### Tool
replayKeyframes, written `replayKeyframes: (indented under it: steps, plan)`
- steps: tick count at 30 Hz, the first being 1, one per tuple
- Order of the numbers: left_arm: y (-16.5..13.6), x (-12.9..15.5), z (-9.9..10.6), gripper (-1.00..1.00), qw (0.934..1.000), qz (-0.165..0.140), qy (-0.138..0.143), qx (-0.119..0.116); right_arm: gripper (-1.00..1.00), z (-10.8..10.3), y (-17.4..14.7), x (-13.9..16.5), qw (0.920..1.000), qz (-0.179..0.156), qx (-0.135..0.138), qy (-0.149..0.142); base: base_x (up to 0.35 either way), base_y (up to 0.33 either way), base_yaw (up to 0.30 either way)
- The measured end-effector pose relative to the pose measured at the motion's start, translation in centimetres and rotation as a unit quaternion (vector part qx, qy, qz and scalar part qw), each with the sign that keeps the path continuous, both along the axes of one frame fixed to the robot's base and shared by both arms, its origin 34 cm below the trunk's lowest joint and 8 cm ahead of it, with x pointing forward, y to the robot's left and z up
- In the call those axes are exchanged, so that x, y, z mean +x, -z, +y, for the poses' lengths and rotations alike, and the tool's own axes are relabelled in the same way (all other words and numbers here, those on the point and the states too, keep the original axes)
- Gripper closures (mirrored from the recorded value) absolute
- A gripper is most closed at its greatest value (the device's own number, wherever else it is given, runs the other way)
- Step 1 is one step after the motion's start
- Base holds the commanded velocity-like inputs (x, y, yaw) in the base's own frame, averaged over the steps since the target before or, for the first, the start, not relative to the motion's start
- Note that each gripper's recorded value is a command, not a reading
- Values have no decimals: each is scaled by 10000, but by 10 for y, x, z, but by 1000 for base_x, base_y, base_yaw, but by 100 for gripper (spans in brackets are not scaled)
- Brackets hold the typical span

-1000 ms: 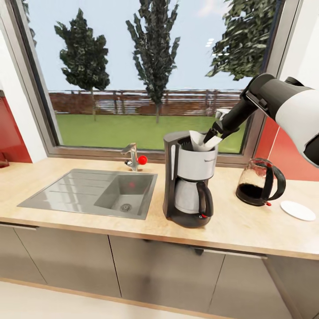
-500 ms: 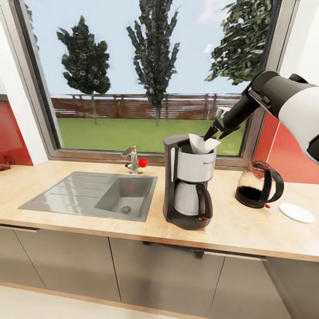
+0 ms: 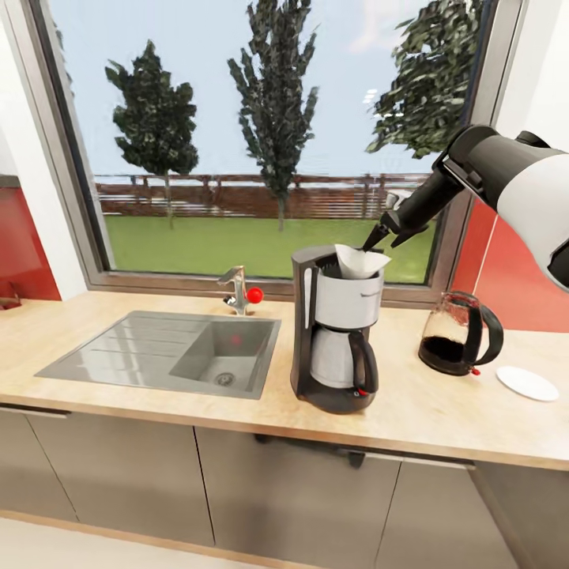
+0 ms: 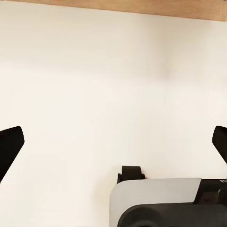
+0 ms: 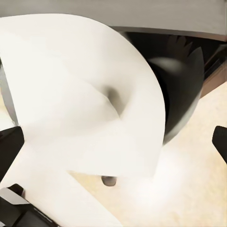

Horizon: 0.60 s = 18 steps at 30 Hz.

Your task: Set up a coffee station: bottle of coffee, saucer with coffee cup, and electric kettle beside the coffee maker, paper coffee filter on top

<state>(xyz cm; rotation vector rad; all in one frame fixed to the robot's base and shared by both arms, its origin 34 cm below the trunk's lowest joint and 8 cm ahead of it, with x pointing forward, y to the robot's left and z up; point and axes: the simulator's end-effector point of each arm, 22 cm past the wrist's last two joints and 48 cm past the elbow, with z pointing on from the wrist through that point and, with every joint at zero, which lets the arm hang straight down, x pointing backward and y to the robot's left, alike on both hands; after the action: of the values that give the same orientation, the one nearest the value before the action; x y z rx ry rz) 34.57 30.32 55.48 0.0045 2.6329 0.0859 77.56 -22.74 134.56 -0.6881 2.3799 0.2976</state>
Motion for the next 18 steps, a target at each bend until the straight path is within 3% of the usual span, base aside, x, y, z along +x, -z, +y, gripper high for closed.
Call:
replayKeyframes:
  steps: [4, 10, 18]
  plan:
    - [-1, 2, 0, -100, 10000, -28, -2, -2, -100, 0, -4, -3, 10000, -29, -1, 0, -42, 0, 0]
    - [-2, 3, 0, -100, 10000, -40, -2, 0, -100, -1, -5, -3, 10000, -39, 1, 8, -201, 0, 0]
    - [-2, 3, 0, -100, 10000, -43, 0, -2, -100, -8, -5, -4, 10000, -41, 26, 63, -52, -1, 0]
